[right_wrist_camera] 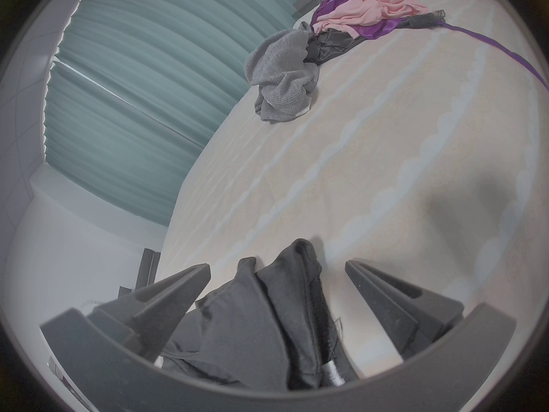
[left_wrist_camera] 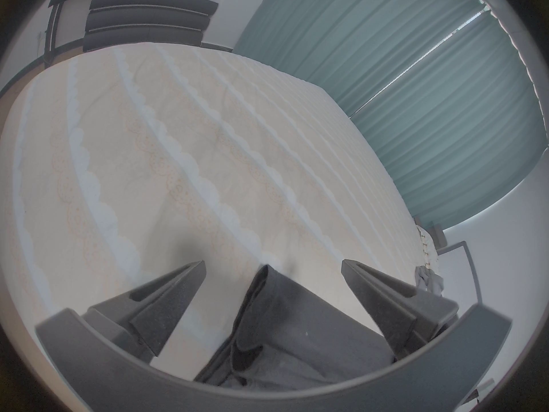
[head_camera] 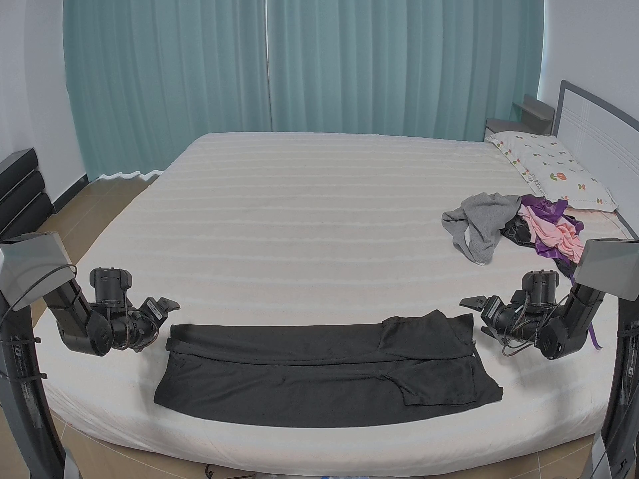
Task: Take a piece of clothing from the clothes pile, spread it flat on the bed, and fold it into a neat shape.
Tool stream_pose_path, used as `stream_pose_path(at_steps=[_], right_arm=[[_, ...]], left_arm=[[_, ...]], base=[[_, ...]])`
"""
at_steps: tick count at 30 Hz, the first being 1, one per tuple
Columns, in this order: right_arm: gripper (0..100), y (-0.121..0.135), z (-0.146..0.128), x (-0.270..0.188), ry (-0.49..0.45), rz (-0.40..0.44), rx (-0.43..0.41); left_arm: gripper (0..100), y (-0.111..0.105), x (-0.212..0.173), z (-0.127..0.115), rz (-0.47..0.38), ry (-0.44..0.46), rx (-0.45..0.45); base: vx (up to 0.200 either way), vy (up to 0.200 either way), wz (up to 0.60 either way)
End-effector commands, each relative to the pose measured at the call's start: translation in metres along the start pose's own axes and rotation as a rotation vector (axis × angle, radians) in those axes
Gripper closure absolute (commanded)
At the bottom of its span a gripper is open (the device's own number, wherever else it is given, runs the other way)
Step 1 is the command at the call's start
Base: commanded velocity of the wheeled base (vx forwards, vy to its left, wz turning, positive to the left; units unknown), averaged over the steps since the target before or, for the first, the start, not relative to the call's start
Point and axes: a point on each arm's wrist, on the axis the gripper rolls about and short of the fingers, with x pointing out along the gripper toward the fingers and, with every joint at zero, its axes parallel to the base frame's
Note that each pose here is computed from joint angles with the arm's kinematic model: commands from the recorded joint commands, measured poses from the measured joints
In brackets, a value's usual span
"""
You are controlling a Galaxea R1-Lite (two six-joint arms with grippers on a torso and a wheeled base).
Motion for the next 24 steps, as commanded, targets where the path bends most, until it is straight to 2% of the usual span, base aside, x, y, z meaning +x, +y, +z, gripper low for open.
stream_pose_path(at_steps=[1, 5, 13, 20, 23, 24], right_arm=[[0, 0.007, 0.001, -0.013, -0.007, 0.012, 0.01], [0, 0.006, -0.004, -0.015, 0.008, 0.0, 0.013], [0, 0.007, -0.008, -0.018, 0.019, -0.004, 0.015], [0, 0.006, -0.01, -0.019, 0.029, -0.012, 0.013], [0, 0.007, -0.012, -0.018, 0.035, -0.011, 0.011], [0, 0.007, -0.012, -0.018, 0.035, -0.011, 0.011]], left_arm=[[0, 0.0, -0.023, -0.003, -0.045, 0.034, -0.004], [0, 0.001, -0.038, -0.008, -0.103, 0.039, 0.006], [0, 0.003, -0.042, -0.014, -0.114, 0.045, 0.016], [0, 0.01, -0.044, -0.021, -0.114, 0.087, 0.086], [0, 0.013, -0.043, -0.02, -0.188, 0.143, 0.145], [0, 0.013, -0.043, -0.02, -0.188, 0.143, 0.145]], base=[[0.0, 0.0, 0.0], [0.0, 0.0, 0.0], [-0.2, 0.0, 0.0], [0.0, 0.0, 0.0], [0.0, 0.0, 0.0], [0.0, 0.0, 0.0]])
